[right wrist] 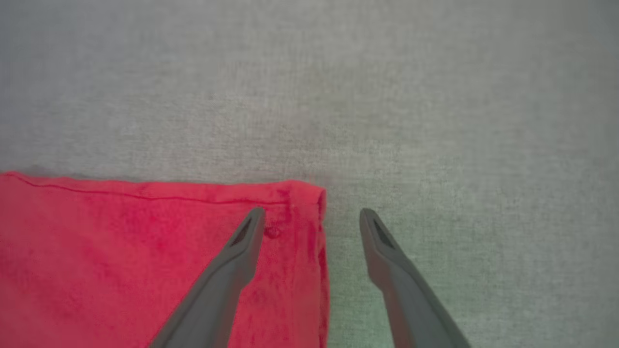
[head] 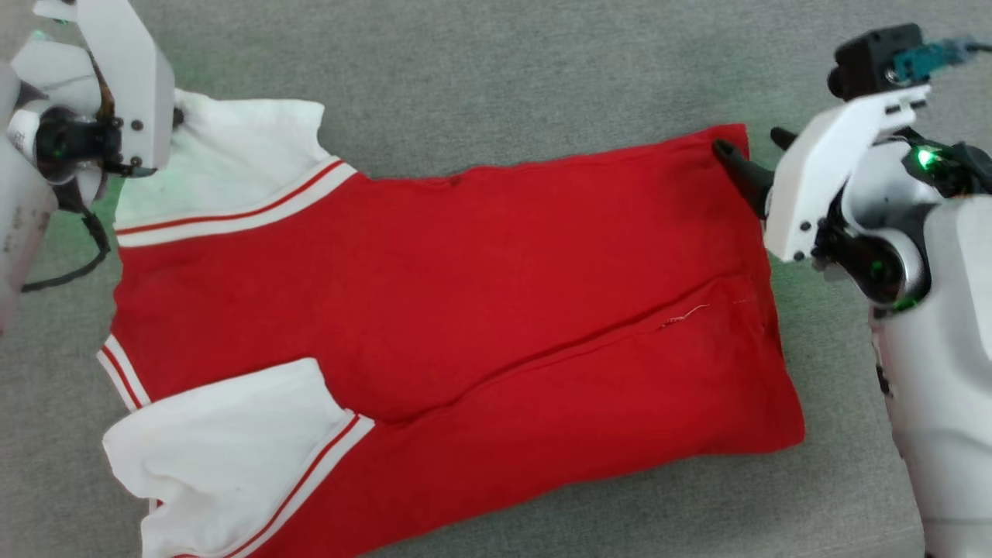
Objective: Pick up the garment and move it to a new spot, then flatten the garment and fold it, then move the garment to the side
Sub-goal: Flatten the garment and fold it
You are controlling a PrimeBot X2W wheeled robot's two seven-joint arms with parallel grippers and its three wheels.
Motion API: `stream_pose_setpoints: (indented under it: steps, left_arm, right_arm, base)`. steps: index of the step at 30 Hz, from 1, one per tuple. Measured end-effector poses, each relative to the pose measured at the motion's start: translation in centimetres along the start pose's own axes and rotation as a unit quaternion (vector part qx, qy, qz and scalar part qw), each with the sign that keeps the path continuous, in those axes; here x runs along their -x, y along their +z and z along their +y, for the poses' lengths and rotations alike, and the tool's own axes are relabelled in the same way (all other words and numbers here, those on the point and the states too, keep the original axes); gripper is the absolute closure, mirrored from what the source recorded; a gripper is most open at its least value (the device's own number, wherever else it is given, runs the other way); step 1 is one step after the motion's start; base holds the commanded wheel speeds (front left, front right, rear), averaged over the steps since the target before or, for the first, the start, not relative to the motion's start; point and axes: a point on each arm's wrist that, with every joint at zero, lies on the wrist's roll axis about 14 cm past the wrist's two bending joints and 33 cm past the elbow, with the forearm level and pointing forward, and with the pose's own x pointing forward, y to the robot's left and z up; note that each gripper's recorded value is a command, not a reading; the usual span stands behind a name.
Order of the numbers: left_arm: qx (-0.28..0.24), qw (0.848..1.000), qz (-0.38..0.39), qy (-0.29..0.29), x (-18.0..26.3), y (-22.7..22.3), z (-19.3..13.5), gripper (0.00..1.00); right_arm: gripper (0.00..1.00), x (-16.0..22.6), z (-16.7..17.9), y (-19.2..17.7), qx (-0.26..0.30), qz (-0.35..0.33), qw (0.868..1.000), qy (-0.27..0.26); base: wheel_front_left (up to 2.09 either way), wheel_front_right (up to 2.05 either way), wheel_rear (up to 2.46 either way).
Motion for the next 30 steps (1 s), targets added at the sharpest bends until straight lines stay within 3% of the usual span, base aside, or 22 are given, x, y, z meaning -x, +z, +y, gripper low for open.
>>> stream_pose_setpoints:
  steps: [6, 7, 8, 18, 30]
  left_arm:
    - [-0.002, 1.000, -0.006, -0.004, 0.0, 0.0, -0.1, 1.00]
    - [-0.002, 1.000, -0.010, -0.005, 0.0, 0.1, -0.1, 1.00]
    - [-0.002, 1.000, -0.012, -0.006, 0.1, 0.2, -0.1, 1.00]
    - [-0.004, 0.999, -0.051, -0.019, 1.9, 1.4, -1.1, 1.00]
    - [-0.025, 0.996, -0.090, -0.010, 8.5, 2.6, -1.2, 1.00]
  right_arm:
    - [0.00, -1.8, 0.8, -2.5, -0.016, 0.105, 0.994, 0.019]
    - [0.14, -2.0, 1.0, -2.7, -0.014, 0.119, 0.992, 0.023]
    - [1.00, -2.0, 1.2, -2.7, -0.012, 0.131, 0.991, 0.027]
    - [1.00, -1.8, 0.5, -1.5, 0.030, 0.126, 0.991, 0.015]
    - [1.00, 1.2, 0.4, 1.6, 0.094, 0.056, 0.994, 0.018]
  base:
    - [0.00, 0.00, 0.00]
    - [0.00, 0.00, 0.00]
    - [0.00, 0.00, 0.00]
    - [0.00, 0.00, 0.00]
    - [0.00, 0.00, 0.00]
